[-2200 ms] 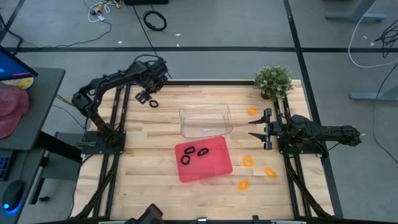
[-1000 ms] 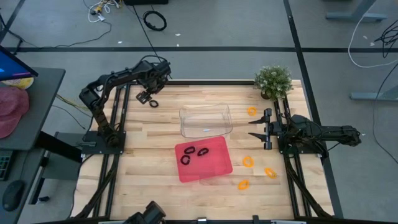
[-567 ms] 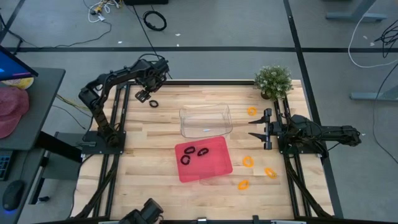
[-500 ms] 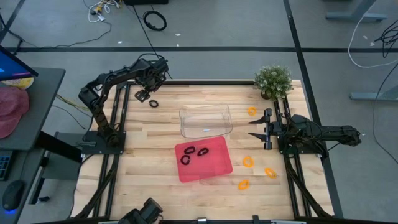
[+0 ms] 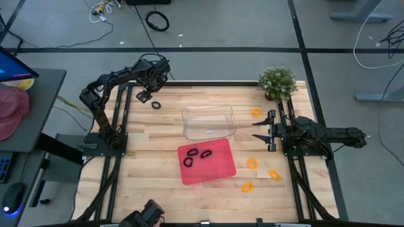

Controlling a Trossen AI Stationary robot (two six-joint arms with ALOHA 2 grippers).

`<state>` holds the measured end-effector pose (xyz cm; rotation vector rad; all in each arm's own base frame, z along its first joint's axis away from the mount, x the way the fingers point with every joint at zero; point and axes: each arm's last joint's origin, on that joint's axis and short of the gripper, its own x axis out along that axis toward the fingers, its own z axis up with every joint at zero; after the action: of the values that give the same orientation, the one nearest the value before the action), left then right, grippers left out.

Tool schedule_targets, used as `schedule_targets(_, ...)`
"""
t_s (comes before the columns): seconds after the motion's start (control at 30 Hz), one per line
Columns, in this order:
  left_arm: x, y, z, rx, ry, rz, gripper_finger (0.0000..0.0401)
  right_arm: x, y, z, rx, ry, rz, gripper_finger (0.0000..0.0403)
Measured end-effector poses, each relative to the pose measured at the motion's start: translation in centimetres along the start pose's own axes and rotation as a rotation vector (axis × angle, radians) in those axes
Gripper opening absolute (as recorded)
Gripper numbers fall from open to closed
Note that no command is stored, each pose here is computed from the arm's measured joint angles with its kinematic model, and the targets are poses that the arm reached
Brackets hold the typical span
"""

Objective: Sort spring keychains
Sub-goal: Put the black spring keychain into the red bin

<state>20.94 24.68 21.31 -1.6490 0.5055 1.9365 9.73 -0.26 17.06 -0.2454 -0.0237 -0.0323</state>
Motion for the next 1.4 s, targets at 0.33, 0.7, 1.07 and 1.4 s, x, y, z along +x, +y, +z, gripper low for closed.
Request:
schedule_targets(0.33, 0.00, 0.35, 0.03, -0.024, -0.007, 0.036, 0.0259, 0.00, 0.00, -0.01, 0.000, 0.000, 0.000, 0.0222)
schedule_targets(0.7, -0.03, 0.62, 0.10, -0.033, -0.007, 0.060, 0.0259, 0.00, 0.00, -0.01, 0.000, 0.000, 0.000, 0.0222)
schedule_targets(1.07, -0.03, 0.62, 0.11, -0.032, -0.007, 0.060, 0.0259, 0.00, 0.00, 0.00, 0.000, 0.000, 0.000, 0.0222)
schedule_targets(1.4, -0.02, 0.58, 0.10, -0.030, -0.006, 0.056, 0.0259, 0.00, 0.00, 0.00, 0.000, 0.000, 0.000, 0.0222)
